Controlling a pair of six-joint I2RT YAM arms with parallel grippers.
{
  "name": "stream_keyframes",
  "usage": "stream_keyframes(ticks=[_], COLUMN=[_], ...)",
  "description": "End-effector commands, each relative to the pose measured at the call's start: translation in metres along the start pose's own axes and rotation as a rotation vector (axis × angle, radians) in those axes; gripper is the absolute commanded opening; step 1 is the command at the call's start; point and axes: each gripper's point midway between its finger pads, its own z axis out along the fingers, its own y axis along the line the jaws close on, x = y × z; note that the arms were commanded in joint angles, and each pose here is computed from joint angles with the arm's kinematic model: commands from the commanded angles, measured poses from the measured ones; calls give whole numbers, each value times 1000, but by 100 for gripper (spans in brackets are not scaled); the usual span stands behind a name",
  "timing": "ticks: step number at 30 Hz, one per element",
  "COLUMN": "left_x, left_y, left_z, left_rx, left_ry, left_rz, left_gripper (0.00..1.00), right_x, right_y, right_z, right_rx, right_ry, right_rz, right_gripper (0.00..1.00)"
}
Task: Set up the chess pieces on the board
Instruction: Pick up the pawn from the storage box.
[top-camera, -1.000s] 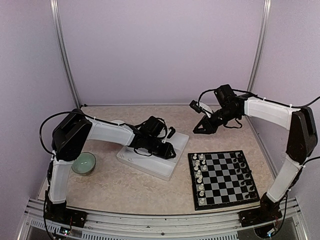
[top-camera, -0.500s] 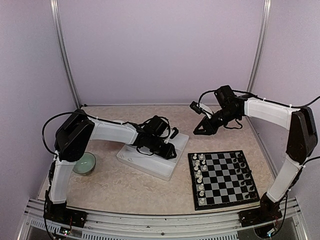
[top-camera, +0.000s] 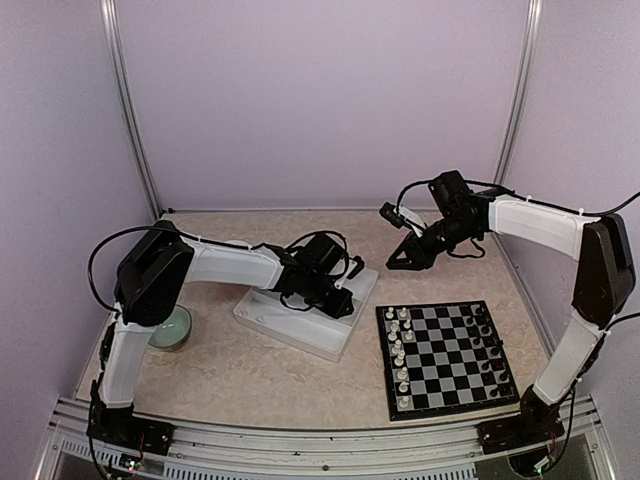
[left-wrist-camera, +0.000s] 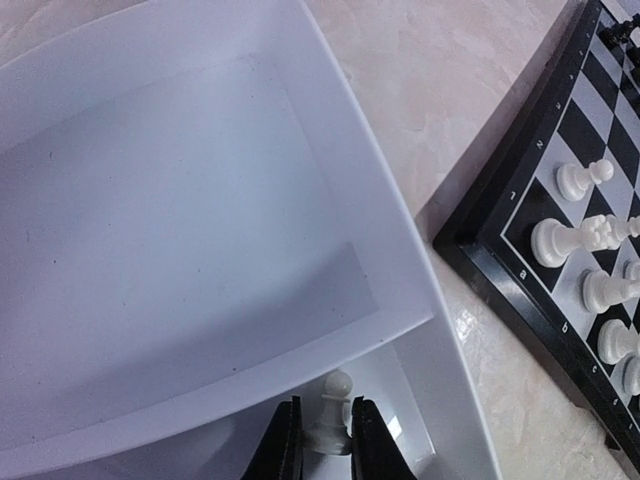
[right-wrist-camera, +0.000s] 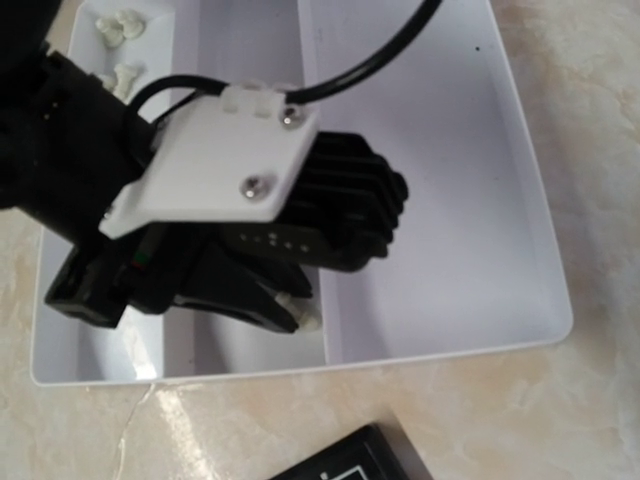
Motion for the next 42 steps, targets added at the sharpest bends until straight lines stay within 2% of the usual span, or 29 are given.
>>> stream_keyframes(ticks=[1,6,14,20,30,34,38,42], left_x=[13,12,40,55,64,45,-2,-50], left_y=[13,17,21,38,47,49,35,11], left_z=[-12,-21,-3,1,-9,-18,-47,-95], left_rx=[-52,-53,-112,-220,-246,-191,-67,25], left_ry=[42,65,169,239,284,191,-23,-271], left_rz=[13,5,71,100,85,41,23,73], left_gripper=[9,20,22,24,13,10,9,9], right_x=[-13,-15,-17,-20,-24,-28,-38,-49], right_y=[1,1,1,1,0,-1,0,4], right_z=[-11,-11,-11,-11,-9,-9,-10,-9], right_rx=[-5,-9,-12,-17,-23,-29,-46,-100], right_ry=[-37,-42,-47,-51,-59,-68,-91,-108], right_rz=[-15,-16,-14,-16,-17,-16,-2,47], right_gripper=[22,22,22,23,22,22,22,22])
